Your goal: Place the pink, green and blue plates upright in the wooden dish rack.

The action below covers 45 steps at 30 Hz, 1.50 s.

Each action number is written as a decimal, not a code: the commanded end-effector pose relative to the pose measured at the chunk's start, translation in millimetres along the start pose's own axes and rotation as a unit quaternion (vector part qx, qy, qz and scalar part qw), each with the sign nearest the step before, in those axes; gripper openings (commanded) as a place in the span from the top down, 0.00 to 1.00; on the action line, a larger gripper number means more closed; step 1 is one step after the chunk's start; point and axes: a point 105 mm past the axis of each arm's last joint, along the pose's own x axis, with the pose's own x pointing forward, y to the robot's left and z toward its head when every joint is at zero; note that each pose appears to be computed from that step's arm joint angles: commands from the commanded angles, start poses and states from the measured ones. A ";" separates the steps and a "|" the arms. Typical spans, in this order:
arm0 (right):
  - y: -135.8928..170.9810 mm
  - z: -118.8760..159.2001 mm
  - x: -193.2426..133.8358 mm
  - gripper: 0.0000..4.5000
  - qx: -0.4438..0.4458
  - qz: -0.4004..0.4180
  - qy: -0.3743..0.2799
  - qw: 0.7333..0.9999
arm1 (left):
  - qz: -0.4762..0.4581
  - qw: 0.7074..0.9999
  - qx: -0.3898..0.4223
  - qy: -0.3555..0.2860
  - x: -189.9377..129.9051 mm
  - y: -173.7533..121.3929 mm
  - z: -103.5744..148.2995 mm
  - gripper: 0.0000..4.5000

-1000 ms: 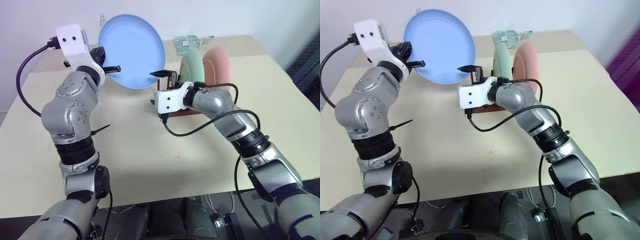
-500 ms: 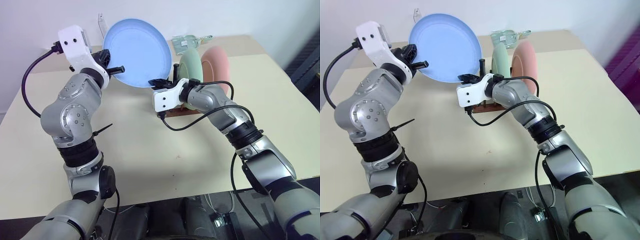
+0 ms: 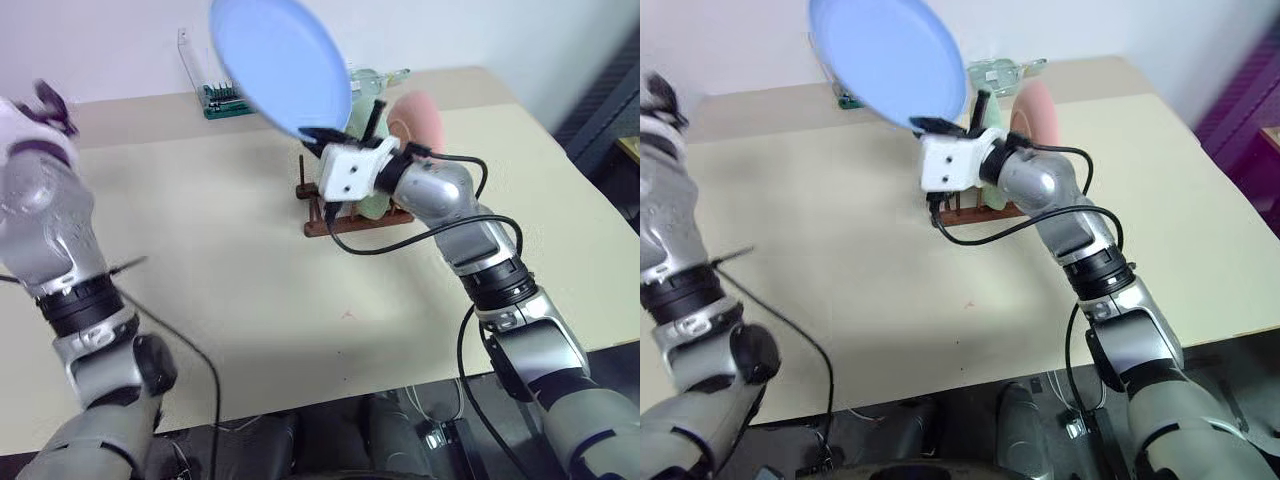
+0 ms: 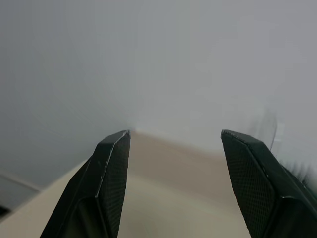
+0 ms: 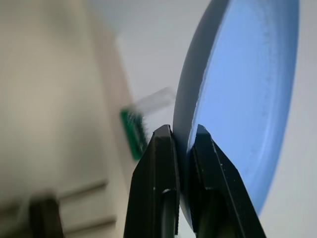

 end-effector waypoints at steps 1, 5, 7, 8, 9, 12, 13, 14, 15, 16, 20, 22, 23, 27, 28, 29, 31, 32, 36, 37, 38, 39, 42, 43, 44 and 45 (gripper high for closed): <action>-24.1 47.1 -7.0 1.00 0.185 -0.048 -0.093 0.977 | -0.178 0.978 0.107 0.002 -26.1 -65.5 -32.8 0.34; -20.7 61.7 -15.0 1.00 0.446 -0.046 -0.124 0.885 | -0.278 0.955 0.098 0.029 -64.0 -103.8 -64.9 0.34; -12.9 55.0 -16.3 1.00 0.525 -0.051 -0.099 0.844 | -0.304 0.949 0.078 0.027 -76.5 -114.5 -69.7 0.34; -10.1 52.9 -16.9 1.00 0.544 -0.051 -0.087 0.833 | -0.310 0.948 0.070 0.024 -79.6 -116.8 -69.8 0.34; -9.4 51.9 -17.4 1.00 0.554 -0.055 -0.081 0.827 | -0.317 0.946 0.060 0.023 -82.3 -118.9 -69.1 0.34; -5.4 38.2 -17.3 1.00 0.601 -0.077 -0.044 0.794 | -0.339 0.939 0.046 0.017 -90.5 -123.0 -69.0 0.34; -4.6 33.9 -17.2 1.00 0.608 -0.082 -0.033 0.789 | -0.345 0.938 0.042 0.017 -91.8 -123.6 -69.0 0.34; -2.8 31.1 -17.2 1.00 0.610 -0.079 -0.023 0.788 | -0.347 0.937 0.041 0.018 -92.3 -123.5 -69.2 0.34; -1.4 27.2 -17.4 1.00 0.609 -0.080 -0.011 0.789 | -0.351 0.935 0.038 0.018 -93.1 -123.3 -68.9 0.34; -0.4 23.2 -17.6 1.00 0.606 -0.081 0.001 0.792 | -0.355 0.934 0.034 0.019 -94.2 -123.4 -68.3 0.34; 4.0 8.8 -18.5 1.00 0.596 -0.081 0.039 0.798 | -0.375 0.926 0.027 0.022 -100.6 -125.0 -67.8 0.34; 6.9 -0.3 -19.4 1.00 0.586 -0.081 0.062 0.804 | -0.389 0.921 0.022 0.026 -106.0 -127.5 -68.0 0.34; 7.6 -4.0 -19.9 1.00 0.581 -0.082 0.070 0.807 | -0.393 0.919 0.018 0.027 -108.1 -128.2 -67.9 0.34; 10.1 -11.6 -21.0 1.00 0.573 -0.078 0.085 0.811 | -0.408 0.913 0.010 0.032 -114.1 -130.1 -67.1 0.34; 12.1 -13.9 -21.2 1.00 0.573 -0.074 0.091 0.811 | -0.410 0.911 0.011 0.034 -115.6 -130.5 -67.6 0.34; 13.5 -15.5 -21.3 1.00 0.572 -0.072 0.096 0.811 | -0.412 0.910 0.012 0.035 -116.6 -130.7 -67.9 0.34; 18.1 -16.5 -20.8 1.00 0.576 -0.057 0.101 0.809 | -0.414 0.909 0.013 0.036 -117.5 -131.0 -68.2 0.34; 18.8 -17.0 -20.5 1.00 0.577 -0.054 0.102 0.809 | -0.415 0.909 0.014 0.036 -117.7 -131.1 -68.2 0.34; 11.9 -22.1 -17.8 0.65 0.568 -0.063 0.105 0.814 | -0.416 0.908 0.011 0.035 -117.0 -132.9 -66.6 0.32; 9.5 -22.0 -17.3 0.54 0.561 -0.066 0.103 0.819 | -0.417 0.908 0.012 0.034 -116.9 -133.2 -66.4 0.32; 8.0 -21.8 -17.0 0.45 0.556 -0.068 0.102 0.822 | -0.417 0.908 0.012 0.034 -116.8 -133.4 -66.3 0.32; 6.6 -21.4 -16.8 0.31 0.552 -0.068 0.102 0.825 | -0.417 0.908 0.012 0.034 -116.8 -133.4 -66.3 0.32; -2.3 -16.8 -17.7 0.21 0.492 -0.065 0.100 0.862 | -0.417 0.908 0.011 0.034 -117.4 -133.4 -66.1 0.32; -6.8 -14.5 -18.7 0.21 0.449 -0.064 0.102 0.885 | -0.418 0.908 0.011 0.034 -117.6 -133.9 -65.8 0.32; -9.3 -13.1 -19.3 0.21 0.419 -0.062 0.104 0.900 | -0.419 0.907 0.010 0.034 -117.7 -134.4 -65.6 0.32; -11.5 -11.3 -20.3 0.21 0.404 -0.061 0.102 0.907 | -0.420 0.907 0.010 0.033 -118.2 -134.8 -65.1 0.32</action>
